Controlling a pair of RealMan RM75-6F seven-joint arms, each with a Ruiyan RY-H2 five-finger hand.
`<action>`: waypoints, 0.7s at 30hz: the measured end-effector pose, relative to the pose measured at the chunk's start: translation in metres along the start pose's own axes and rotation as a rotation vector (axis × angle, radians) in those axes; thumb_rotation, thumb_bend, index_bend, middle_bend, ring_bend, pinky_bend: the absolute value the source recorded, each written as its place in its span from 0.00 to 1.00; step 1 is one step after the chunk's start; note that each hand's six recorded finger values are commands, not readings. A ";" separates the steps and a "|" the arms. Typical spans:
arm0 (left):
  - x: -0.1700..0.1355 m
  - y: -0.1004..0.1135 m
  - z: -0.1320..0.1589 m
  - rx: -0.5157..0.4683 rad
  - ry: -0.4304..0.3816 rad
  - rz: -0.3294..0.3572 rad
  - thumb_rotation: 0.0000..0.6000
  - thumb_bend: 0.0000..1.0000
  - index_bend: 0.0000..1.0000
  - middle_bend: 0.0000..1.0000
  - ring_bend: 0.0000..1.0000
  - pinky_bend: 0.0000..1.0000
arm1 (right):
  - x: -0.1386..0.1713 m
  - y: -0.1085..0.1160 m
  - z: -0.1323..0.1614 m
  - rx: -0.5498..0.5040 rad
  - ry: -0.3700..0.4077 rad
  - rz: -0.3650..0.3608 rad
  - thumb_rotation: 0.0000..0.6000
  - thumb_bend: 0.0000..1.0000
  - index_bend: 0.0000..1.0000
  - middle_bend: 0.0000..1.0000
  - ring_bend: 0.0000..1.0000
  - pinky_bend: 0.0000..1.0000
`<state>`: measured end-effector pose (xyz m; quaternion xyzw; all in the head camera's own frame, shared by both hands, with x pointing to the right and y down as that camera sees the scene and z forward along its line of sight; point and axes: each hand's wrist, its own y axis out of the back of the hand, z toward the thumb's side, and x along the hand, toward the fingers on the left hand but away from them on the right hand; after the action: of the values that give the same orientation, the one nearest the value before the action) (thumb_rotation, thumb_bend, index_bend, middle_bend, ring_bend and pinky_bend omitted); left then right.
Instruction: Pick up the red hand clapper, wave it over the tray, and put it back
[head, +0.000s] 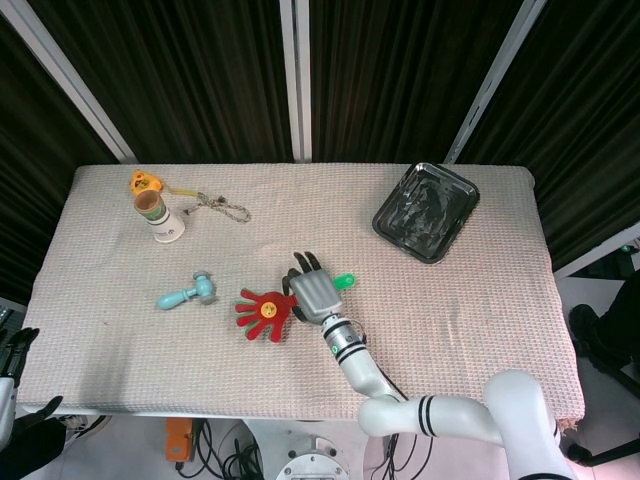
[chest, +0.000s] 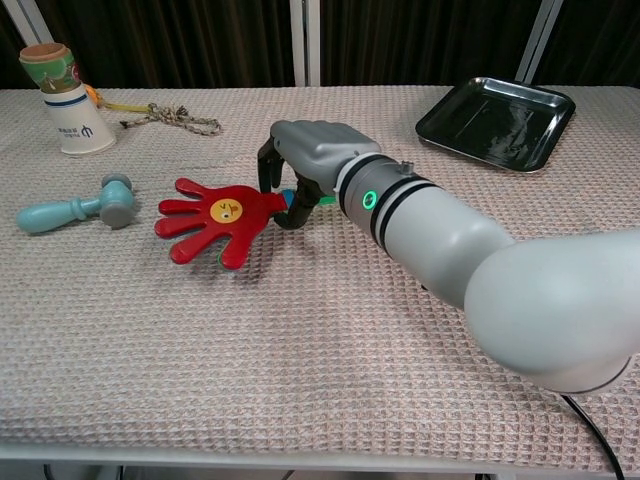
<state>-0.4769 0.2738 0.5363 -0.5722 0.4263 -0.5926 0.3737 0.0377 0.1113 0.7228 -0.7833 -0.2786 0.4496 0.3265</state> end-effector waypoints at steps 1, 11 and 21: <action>0.000 0.000 0.000 -0.002 0.000 0.001 1.00 0.07 0.10 0.10 0.00 0.09 | 0.001 0.002 -0.001 -0.021 0.003 -0.008 1.00 0.44 0.92 0.41 0.14 0.14; 0.000 0.002 0.002 -0.028 -0.008 0.013 1.00 0.07 0.10 0.10 0.00 0.09 | 0.009 0.024 -0.005 -0.226 0.050 -0.107 1.00 0.52 0.94 0.44 0.30 0.53; 0.000 0.002 0.004 -0.038 -0.015 0.019 1.00 0.07 0.10 0.10 0.00 0.09 | 0.025 0.049 -0.003 -0.428 0.113 -0.189 1.00 0.50 0.92 0.51 0.45 0.75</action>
<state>-0.4726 0.2723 0.5344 -0.5794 0.4401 -0.5767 0.3717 0.0582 0.0982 0.6738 -0.8290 -0.4209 0.3034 0.2085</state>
